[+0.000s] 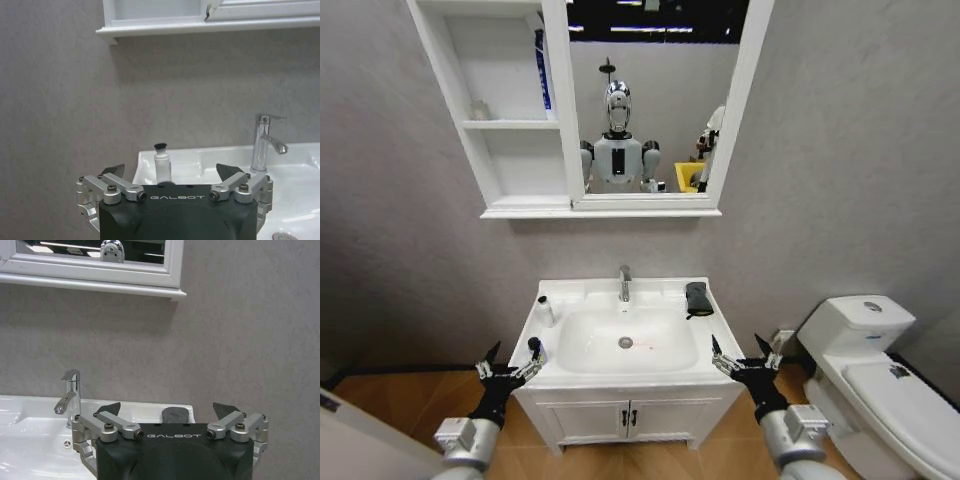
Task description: Move facial cleanser and shampoo from washbasin to cabinet, then wipe washbasin with towel.
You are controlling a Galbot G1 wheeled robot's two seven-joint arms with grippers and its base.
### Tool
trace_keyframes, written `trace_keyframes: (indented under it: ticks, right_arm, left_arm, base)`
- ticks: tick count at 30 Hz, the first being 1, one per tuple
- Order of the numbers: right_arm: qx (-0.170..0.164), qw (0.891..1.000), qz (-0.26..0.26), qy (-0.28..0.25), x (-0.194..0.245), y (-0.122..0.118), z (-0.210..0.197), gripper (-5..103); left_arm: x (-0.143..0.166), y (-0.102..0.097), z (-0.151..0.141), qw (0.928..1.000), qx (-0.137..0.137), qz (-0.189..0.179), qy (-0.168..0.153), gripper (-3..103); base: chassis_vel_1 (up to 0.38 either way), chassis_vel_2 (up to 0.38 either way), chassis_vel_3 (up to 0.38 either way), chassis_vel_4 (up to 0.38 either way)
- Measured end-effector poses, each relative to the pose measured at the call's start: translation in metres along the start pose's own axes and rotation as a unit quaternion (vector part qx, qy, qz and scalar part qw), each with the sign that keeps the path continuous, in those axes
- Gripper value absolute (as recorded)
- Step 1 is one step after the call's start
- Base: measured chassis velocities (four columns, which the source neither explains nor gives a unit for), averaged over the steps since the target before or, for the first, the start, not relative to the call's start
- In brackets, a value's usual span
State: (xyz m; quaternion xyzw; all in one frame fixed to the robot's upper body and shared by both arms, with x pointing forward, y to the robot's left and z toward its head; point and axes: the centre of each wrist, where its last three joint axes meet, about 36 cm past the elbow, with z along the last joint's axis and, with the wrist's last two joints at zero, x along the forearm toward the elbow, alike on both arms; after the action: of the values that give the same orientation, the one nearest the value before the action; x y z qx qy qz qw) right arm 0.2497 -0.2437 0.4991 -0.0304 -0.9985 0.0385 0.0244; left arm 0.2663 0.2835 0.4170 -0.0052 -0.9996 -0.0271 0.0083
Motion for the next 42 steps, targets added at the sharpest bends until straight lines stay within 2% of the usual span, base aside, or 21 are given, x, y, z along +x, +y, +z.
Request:
trace_keyframes:
  ticks: [8, 15, 23, 31, 42]
  right_arm:
    - [-0.002, 1.000, 0.013, -0.009, 0.004, -0.003, -0.002, 100]
    - [-0.009, 1.000, 0.016, -0.017, 0.006, -0.003, -0.006, 100]
    - [-0.009, 0.999, 0.018, -0.028, 0.007, -0.005, -0.006, 100]
    - [-0.017, 0.999, 0.015, -0.028, 0.002, -0.008, -0.003, 100]
    - [-0.021, 0.999, 0.017, -0.021, -0.002, -0.011, 0.009, 100]
  left_arm:
    - [-0.018, 0.001, 0.041, 0.9996, -0.019, -0.003, 0.021, 100]
    - [-0.037, -0.002, 0.058, 0.9991, -0.017, 0.004, 0.038, 100]
    - [-0.067, 0.000, 0.067, 0.9987, -0.015, -0.012, 0.048, 100]
    - [-0.082, 0.008, 0.082, 0.9975, -0.018, -0.020, 0.065, 100]
    - [-0.098, 0.005, 0.086, 0.9972, -0.013, -0.029, 0.068, 100]
  base:
    - [-0.014, -0.003, 0.005, -0.007]
    - [0.000, 0.000, 0.000, 0.000]
    - [0.000, 0.000, 0.000, 0.000]
    - [0.000, 0.000, 0.000, 0.000]
    - [0.000, 0.000, 0.000, 0.000]
